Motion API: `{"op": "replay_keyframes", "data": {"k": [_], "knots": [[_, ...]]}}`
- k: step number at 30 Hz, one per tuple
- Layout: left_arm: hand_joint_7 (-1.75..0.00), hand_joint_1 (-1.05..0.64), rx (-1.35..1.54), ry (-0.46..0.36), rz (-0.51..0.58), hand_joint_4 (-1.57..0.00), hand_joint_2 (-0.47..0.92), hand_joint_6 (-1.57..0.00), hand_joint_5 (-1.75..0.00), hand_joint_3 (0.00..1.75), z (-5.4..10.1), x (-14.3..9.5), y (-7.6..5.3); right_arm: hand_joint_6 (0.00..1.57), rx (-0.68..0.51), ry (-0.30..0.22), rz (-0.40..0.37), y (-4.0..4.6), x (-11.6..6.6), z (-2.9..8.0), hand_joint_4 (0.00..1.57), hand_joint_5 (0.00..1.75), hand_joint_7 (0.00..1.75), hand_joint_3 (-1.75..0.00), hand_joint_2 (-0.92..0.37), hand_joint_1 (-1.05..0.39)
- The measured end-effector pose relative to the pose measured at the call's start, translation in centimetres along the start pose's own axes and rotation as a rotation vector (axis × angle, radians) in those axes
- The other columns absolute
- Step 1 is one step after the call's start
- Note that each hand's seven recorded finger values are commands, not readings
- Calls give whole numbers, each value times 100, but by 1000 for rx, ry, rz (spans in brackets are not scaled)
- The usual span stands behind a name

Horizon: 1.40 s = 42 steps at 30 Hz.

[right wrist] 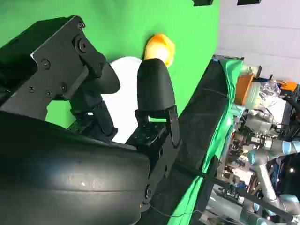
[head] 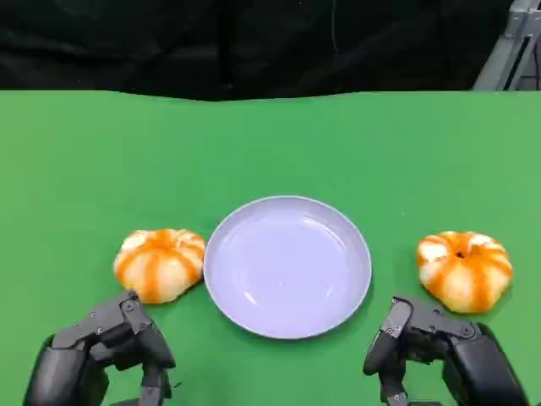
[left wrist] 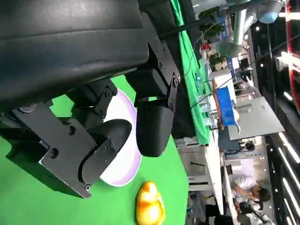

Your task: Grasp the bread from the table and place it into the plate.

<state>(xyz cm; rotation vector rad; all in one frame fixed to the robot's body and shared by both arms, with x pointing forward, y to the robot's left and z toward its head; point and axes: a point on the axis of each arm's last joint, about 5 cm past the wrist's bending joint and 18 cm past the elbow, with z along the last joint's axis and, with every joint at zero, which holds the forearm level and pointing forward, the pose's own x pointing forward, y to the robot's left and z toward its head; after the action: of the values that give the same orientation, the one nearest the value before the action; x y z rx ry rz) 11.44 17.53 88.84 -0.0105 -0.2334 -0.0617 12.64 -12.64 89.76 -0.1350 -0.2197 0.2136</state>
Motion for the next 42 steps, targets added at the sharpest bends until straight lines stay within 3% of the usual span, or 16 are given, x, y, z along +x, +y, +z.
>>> {"op": "replay_keyframes", "data": {"k": [17, 21, 25, 27, 34, 42], "knots": [[-150, -2, -2, -1, 0, -84, 37, -77, -167, 144, 0, 4, 1, 78, -2, -1, 4, 0, 4, 1, 89, 162, 140, -139, -33, 8], [-105, -9, 31, 24, -17, -68, 48, -73, -132, 110, -5, 18, 19, 78, -4, -1, 5, 2, 4, 1, 89, 162, 140, -140, -33, 8], [-52, -25, 159, 90, -60, -49, 80, -59, -94, 41, 39, 96, 51, 78, 0, -2, 9, 10, 6, 3, 88, 163, 141, -141, -33, 10], [-37, -33, 259, 104, -79, -40, 90, -51, -86, 21, 99, 172, 67, 78, 2, -4, 11, 17, 8, 5, 89, 163, 141, -141, -33, 9], [-19, -51, 626, 163, -126, -20, 92, -30, -76, 14, 248, 386, 82, 78, 8, -5, 13, 28, 12, 4, 88, 165, 141, -138, -35, 10], [-14, -55, 960, 138, -173, -14, 92, -30, -72, 15, 317, 640, 38, 78, 18, -1, 20, 46, -1, 3, 89, 165, 141, -137, -36, 9]]}}
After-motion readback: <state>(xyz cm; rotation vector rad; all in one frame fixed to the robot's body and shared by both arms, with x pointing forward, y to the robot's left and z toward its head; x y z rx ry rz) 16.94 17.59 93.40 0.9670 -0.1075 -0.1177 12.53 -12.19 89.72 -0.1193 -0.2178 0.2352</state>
